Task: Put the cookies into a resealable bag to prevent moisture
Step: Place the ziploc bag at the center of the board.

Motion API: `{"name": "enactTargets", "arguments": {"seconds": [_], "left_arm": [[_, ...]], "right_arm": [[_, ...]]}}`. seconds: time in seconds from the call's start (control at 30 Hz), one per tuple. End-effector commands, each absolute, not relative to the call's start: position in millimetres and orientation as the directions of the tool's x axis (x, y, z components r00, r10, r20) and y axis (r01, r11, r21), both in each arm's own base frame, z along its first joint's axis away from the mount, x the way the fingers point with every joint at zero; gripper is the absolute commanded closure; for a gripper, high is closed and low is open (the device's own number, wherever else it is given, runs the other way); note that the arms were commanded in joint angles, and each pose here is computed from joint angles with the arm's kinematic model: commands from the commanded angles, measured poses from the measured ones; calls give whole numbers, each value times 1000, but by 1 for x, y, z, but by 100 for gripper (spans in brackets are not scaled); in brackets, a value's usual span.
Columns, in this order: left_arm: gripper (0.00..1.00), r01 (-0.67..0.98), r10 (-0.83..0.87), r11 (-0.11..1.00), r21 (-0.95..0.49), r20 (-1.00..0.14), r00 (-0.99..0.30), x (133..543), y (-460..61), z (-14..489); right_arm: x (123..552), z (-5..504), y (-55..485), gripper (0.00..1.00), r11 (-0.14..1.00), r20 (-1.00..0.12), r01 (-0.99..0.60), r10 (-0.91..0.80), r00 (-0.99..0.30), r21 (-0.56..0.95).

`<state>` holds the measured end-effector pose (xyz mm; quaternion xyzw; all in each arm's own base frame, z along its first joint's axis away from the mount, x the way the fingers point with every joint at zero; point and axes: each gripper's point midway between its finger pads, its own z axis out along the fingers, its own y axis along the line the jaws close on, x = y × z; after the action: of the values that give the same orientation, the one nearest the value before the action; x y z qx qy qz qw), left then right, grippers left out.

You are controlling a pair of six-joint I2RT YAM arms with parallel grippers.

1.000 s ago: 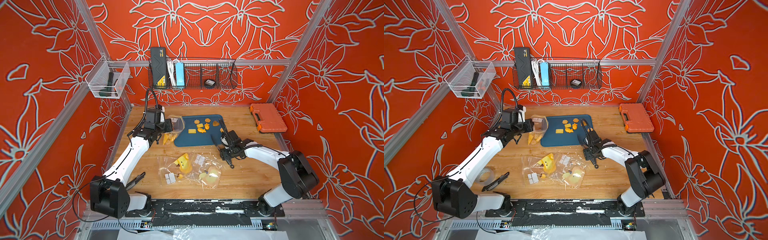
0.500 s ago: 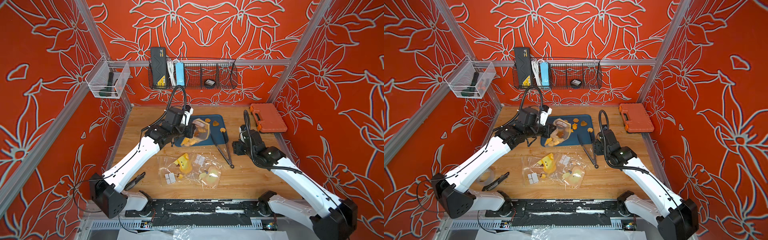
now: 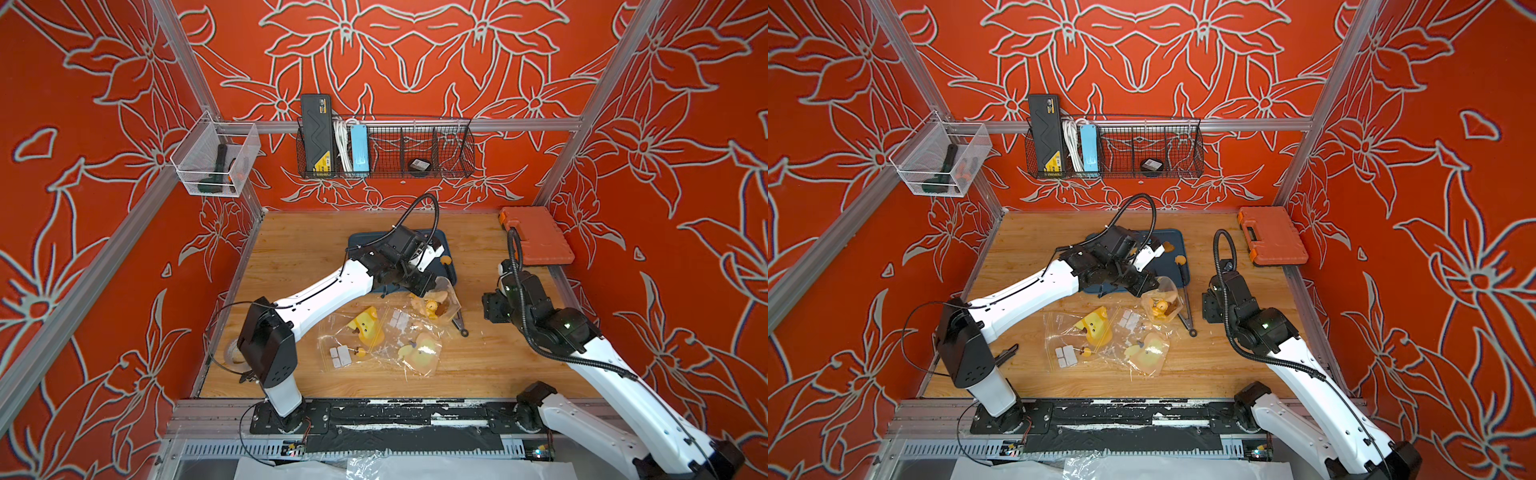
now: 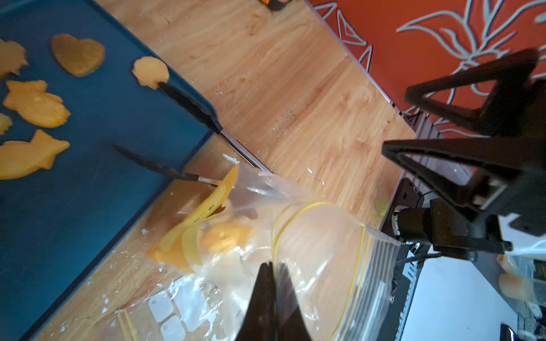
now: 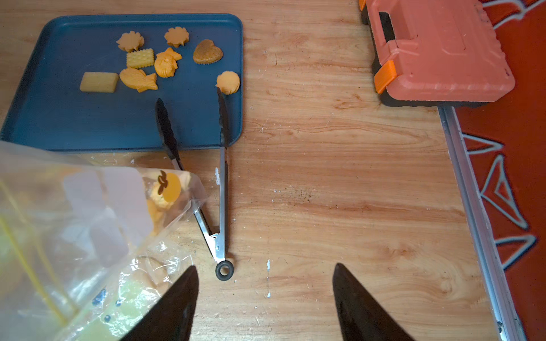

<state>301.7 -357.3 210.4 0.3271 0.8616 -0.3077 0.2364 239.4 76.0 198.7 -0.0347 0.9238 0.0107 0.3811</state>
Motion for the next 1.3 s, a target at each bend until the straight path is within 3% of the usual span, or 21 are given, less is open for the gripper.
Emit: {"name": "enactTargets", "arguments": {"seconds": [0.0,0.33,0.77,1.07,1.27], "left_arm": [[100,754,477,570,-326,-616,-627,297,-353,211],[100,769,467,585,-257,-669,-579,292,-336,229],[100,720,431,670,-178,-697,-573,306,-313,230],[100,705,384,682,-196,-724,-573,307,-301,240],[100,687,392,695,-210,-691,-607,308,-300,220]], "right_arm": [[231,194,66,28,999,-682,-42,-45,-730,-21],[232,205,91,30,985,-699,-167,-83,-711,53],[234,203,102,31,976,-689,-205,-95,-719,79],[237,201,108,32,971,-684,-218,-93,-723,98],[236,203,113,31,963,-685,-240,-95,-722,119]]}}
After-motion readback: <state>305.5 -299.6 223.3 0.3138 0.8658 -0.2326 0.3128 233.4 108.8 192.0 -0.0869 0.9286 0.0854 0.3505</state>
